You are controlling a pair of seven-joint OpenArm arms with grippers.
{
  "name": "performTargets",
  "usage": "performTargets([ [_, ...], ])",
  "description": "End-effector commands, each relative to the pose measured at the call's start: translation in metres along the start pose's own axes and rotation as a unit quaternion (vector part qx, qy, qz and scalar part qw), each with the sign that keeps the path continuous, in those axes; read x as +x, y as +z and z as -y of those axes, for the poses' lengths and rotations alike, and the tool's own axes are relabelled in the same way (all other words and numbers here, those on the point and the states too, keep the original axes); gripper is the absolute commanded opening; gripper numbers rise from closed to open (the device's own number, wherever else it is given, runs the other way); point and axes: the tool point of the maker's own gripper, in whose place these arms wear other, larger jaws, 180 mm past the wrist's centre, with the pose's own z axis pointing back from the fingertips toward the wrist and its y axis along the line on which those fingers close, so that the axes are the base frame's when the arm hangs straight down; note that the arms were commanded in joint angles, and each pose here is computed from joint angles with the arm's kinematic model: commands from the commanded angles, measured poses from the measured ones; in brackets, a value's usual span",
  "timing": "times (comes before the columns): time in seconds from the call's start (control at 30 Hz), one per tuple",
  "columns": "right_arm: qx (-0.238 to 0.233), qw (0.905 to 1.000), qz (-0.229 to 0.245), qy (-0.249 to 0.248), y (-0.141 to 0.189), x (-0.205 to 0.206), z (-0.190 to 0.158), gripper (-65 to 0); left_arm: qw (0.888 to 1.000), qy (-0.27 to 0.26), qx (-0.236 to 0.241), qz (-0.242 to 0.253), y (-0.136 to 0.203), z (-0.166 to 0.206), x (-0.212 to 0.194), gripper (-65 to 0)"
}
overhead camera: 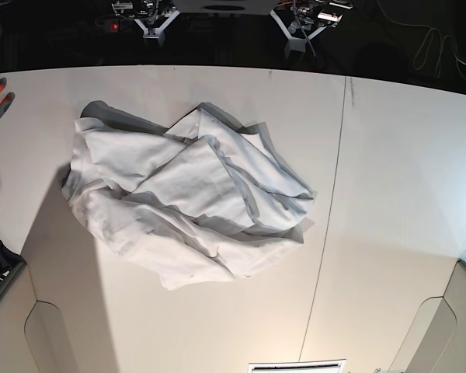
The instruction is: Layout the t-shirt on the table in an organized manner, then fold the t-shirt properly
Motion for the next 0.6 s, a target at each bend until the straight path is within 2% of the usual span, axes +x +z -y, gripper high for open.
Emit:
performTargets([
  [0.0,0.005,1.0,0.003,-0.002,0.0004,0.002,-0.0007,-65.0,1.0,0.001,-0.005,0.004,0.0,0.0029,0.0027,-65.0],
  [0.57,0.005,1.0,0.006,-0.001,0.0008,0.004,-0.0012,-65.0,1.0,0.0,-0.005,0.01,0.0003,0.003,0.0074,-65.0],
])
